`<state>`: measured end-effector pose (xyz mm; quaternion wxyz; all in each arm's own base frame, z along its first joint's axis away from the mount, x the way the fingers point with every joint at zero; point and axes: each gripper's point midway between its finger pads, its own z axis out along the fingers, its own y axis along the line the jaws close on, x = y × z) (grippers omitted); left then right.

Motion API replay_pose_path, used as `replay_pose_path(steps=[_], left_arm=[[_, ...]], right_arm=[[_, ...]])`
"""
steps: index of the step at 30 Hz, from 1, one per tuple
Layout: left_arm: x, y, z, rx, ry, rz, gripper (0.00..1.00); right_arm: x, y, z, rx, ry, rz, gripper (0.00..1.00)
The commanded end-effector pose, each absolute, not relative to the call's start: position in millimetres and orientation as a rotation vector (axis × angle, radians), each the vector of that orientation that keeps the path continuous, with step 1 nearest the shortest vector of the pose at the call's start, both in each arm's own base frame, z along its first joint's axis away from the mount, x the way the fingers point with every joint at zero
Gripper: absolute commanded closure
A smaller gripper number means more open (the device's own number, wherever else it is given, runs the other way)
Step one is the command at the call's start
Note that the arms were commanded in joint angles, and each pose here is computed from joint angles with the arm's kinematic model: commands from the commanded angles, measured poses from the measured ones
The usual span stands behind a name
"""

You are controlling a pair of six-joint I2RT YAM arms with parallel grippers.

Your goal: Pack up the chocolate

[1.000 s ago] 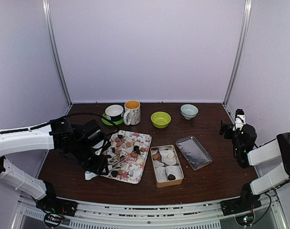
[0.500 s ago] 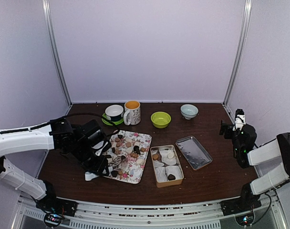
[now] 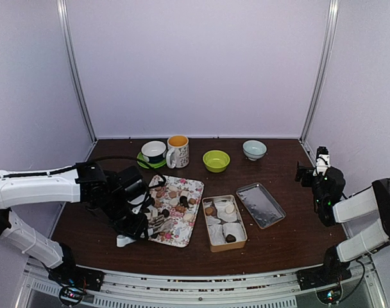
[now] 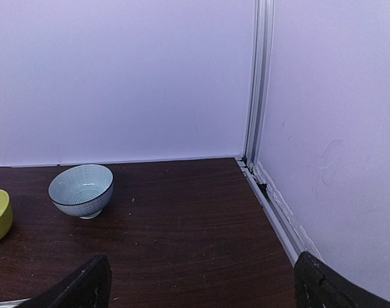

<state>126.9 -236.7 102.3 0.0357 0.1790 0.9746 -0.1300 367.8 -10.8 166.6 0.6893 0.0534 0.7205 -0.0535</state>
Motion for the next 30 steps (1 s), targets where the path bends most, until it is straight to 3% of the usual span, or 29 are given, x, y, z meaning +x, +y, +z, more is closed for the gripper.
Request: replay_pose_path(steps=[1,14,30], left_arm=[[128,-232,95,0.544,3.016,-0.308,0.61],[142,-232,121,0.554,2.934,-0.212,0.71],[131,-310,200,0.731,2.569,-0.861,0.71]], right_arm=[[371,-16,173,0.145,1.591,-0.128,0.00],[371,-15,173,0.144,1.592,-0.128,0.00],[371,-16,174,0.144,1.591,-0.129,0.00]])
